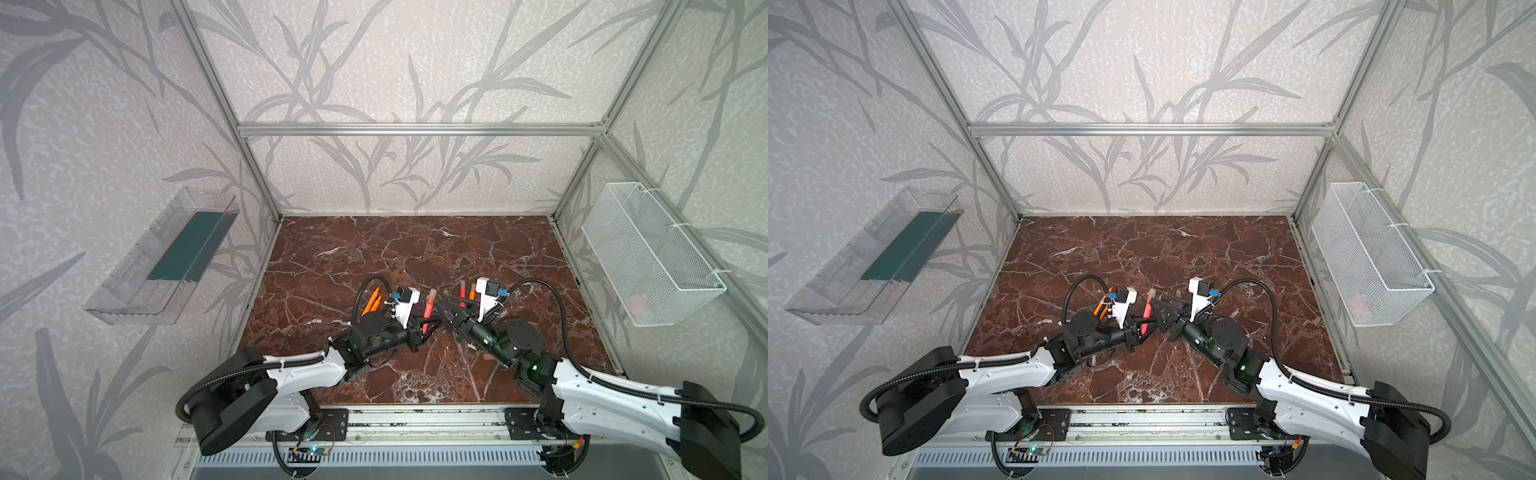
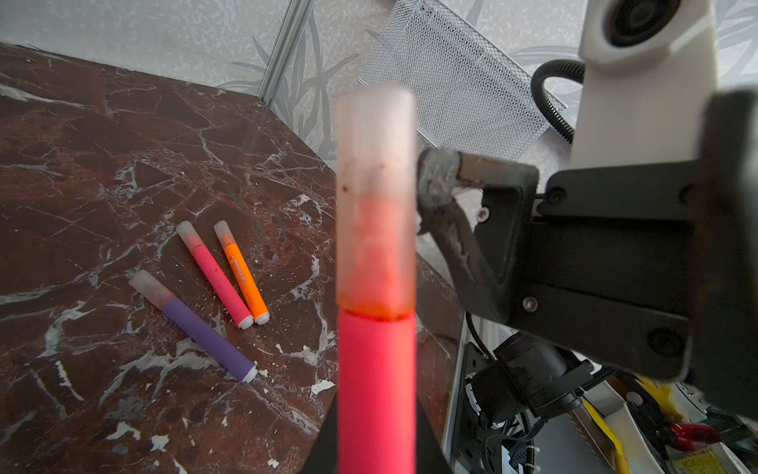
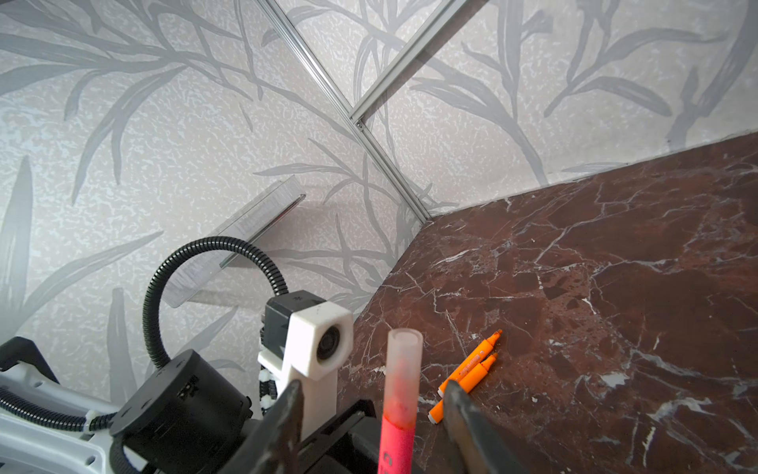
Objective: Insert the pens into the pen caps
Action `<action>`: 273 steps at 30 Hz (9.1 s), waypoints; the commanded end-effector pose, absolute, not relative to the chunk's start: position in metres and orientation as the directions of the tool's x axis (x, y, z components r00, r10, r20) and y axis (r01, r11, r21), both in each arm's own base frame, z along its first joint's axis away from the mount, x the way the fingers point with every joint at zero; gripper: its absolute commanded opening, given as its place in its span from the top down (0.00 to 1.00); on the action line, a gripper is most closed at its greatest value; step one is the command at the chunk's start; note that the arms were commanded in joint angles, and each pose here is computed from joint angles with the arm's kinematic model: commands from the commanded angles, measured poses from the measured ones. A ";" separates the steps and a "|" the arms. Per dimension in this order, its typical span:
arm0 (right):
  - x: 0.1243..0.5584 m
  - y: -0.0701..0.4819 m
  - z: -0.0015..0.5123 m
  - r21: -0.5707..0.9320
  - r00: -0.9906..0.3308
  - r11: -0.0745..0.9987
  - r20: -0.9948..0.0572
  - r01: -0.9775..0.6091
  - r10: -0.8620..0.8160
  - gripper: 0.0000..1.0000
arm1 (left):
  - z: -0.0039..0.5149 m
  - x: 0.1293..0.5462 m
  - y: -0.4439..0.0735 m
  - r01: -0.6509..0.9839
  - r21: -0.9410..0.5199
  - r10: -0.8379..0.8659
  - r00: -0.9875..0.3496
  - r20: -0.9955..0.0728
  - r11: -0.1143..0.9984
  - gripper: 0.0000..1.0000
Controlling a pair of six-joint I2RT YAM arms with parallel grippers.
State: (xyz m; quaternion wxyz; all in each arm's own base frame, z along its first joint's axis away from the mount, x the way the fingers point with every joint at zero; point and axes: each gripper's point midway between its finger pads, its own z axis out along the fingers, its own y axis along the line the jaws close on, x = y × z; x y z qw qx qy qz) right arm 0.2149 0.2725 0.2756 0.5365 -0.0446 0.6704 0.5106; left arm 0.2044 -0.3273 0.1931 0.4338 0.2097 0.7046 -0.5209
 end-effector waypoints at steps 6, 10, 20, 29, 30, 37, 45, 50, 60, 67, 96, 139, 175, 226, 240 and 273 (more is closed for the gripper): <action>0.234 0.281 0.271 0.614 -0.428 0.579 -0.789 -0.536 0.441 0.40 | 0.210 0.202 -0.329 0.787 -0.515 -0.161 -0.490 -0.857 0.341 1.00; 0.244 0.290 0.269 0.607 -0.413 0.591 -0.795 -0.532 0.444 0.40 | 0.207 0.200 -0.328 0.790 -0.510 -0.150 -0.490 -0.859 0.341 1.00; 0.253 0.304 0.276 0.575 -0.390 0.604 -0.818 -0.552 0.423 0.49 | 0.205 0.199 -0.325 0.791 -0.501 -0.146 -0.483 -0.864 0.351 1.00; 0.258 0.299 0.283 0.581 -0.378 0.605 -0.814 -0.544 0.442 0.56 | 0.202 0.201 -0.325 0.789 -0.496 -0.140 -0.480 -0.866 0.363 1.00; 0.258 0.299 0.283 0.584 -0.381 0.603 -0.812 -0.544 0.442 0.57 | 0.201 0.201 -0.324 0.787 -0.496 -0.138 -0.481 -0.865 0.365 1.00; 0.261 0.302 0.284 0.590 -0.394 0.589 -0.807 -0.552 0.440 0.62 | 0.200 0.199 -0.323 0.788 -0.495 -0.136 -0.481 -0.866 0.367 1.00; 0.258 0.310 0.271 0.626 -0.460 0.563 -0.779 -0.540 0.426 0.84 | 0.199 0.204 -0.321 0.787 -0.470 -0.125 -0.461 -0.878 0.399 1.00; 0.252 0.317 0.253 0.639 -0.525 0.560 -0.764 -0.528 0.375 0.99 | 0.196 0.226 -0.317 0.772 -0.361 -0.068 -0.385 -0.921 0.523 1.00; 0.242 0.328 0.217 0.669 -0.606 0.607 -0.712 -0.430 0.354 1.00 | 0.225 0.269 -0.294 0.646 -0.206 -0.057 -0.244 -0.968 0.735 1.00; 0.223 0.347 0.235 0.639 -0.546 0.451 -0.769 -0.623 0.333 1.00 | 0.252 0.264 -0.281 0.735 -0.408 -0.203 -0.356 -0.912 0.541 1.00; 0.140 0.413 0.186 0.674 -0.664 0.530 -0.704 -0.515 0.250 1.00 | 0.257 0.278 -0.220 0.641 -0.340 -0.233 -0.249 -0.940 0.688 1.00; 0.202 0.318 0.249 0.556 -0.423 0.658 -0.826 -0.507 0.372 0.44 | 0.224 0.228 -0.270 0.837 -0.372 -0.110 -0.359 -0.927 0.401 1.00; 0.317 0.231 0.170 0.609 -0.543 0.774 -0.715 -0.175 0.440 1.00 | 0.211 0.258 -0.249 0.497 -0.532 -0.230 -0.546 -0.806 0.686 0.01; 0.338 0.258 0.068 0.337 -0.851 0.926 -0.524 -0.171 0.034 0.71 | 0.094 0.286 -0.178 0.133 -0.162 -0.025 -0.694 -0.719 0.978 0.20; 0.317 0.258 0.117 0.345 -0.781 0.910 -0.624 -0.230 0.040 0.68 | 0.048 0.302 -0.158 0.022 0.028 0.035 -0.766 -0.642 0.999 0.26; 0.310 0.260 0.122 0.389 -0.769 0.887 -0.636 -0.249 0.063 0.66 | 0.009 0.300 -0.169 0.061 0.071 0.089 -0.851 -0.517 0.996 0.71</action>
